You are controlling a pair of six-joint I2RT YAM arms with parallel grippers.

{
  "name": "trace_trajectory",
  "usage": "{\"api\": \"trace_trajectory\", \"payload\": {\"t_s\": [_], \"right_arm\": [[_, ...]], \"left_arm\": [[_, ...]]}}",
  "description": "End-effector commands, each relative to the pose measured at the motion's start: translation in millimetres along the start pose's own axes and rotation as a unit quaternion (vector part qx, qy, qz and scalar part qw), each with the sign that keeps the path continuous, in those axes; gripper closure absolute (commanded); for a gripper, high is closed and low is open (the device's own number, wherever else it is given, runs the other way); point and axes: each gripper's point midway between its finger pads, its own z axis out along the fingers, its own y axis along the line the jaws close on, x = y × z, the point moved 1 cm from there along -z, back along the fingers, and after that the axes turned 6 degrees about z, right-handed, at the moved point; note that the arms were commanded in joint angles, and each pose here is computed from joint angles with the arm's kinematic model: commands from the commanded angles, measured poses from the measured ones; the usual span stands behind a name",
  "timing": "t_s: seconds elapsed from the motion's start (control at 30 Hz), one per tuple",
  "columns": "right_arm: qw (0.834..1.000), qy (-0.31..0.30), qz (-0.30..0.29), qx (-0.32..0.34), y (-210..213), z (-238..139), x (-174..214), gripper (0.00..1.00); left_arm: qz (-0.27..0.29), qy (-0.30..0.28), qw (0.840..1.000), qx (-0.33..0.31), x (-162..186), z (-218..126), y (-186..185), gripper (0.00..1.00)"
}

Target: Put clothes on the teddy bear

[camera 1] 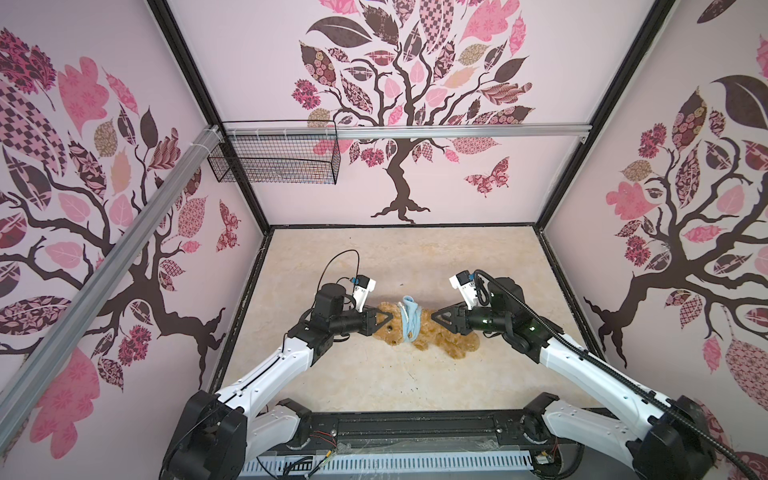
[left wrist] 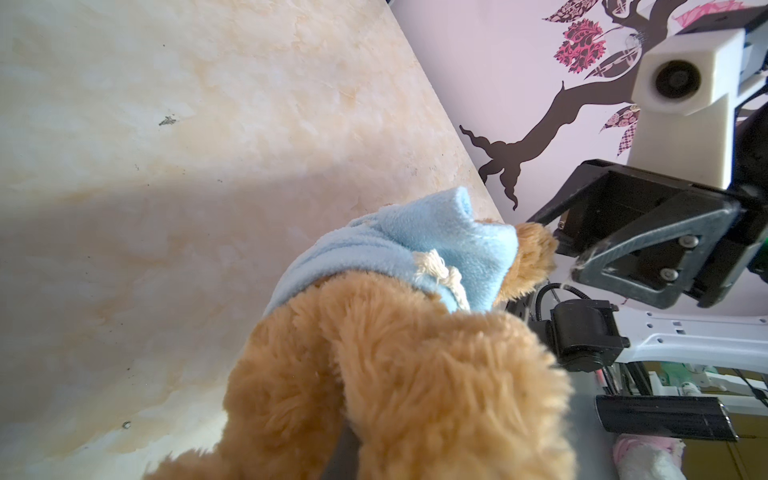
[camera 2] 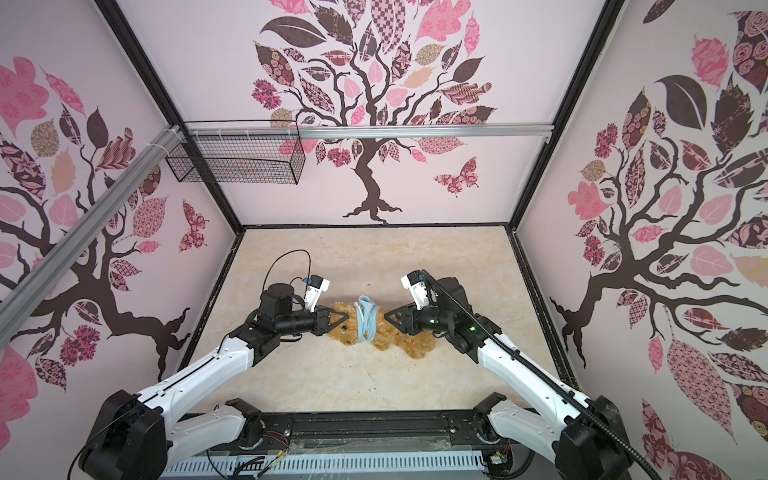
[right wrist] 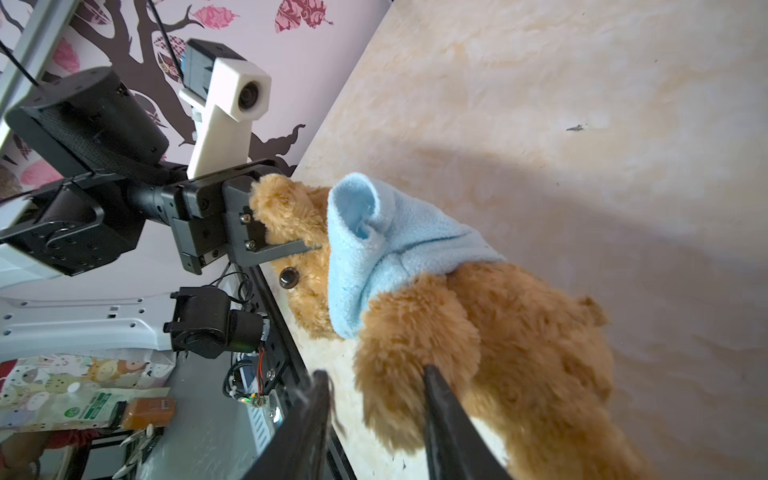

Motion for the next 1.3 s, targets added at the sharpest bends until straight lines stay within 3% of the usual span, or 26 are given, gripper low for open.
{"api": "trace_trajectory", "payload": {"t_s": [0.0,0.1,0.2,0.43,0.7,0.9,1.27], "right_arm": [[0.999,-0.005,-0.009,0.032,4.5,-6.6,4.7,0.6],[0.994,-0.066,-0.033,0.079,-7.8,-24.2,8.6,0.56],[0.988,-0.116,-0.055,0.082,-7.1,-34.9,11.6,0.54],[0.992,-0.101,-0.073,0.002,15.8,1.6,25.6,0.6],[0.99,-0.13,-0.056,-0.007,3.1,42.1,29.2,0.68],[0.987,-0.15,-0.048,0.032,-15.8,53.3,22.9,0.73],[0.992,-0.124,-0.03,0.018,-19.4,71.2,31.3,0.84]], "left_arm": [[0.018,-0.018,1.0,-0.008,-7.3,-1.0,0.2,1.0],[-0.021,-0.016,0.999,-0.022,-6.9,0.7,5.7,1.0],[-0.075,-0.01,0.996,-0.036,-4.1,2.3,12.0,1.0],[-0.135,-0.002,0.99,-0.027,5.0,3.8,12.3,1.0],[-0.154,0.009,0.988,-0.012,7.6,7.9,9.9,1.0],[-0.155,0.015,0.988,-0.007,8.7,9.4,8.4,1.0],[-0.159,0.015,0.987,0.0,4.7,11.1,5.3,1.0]]}}
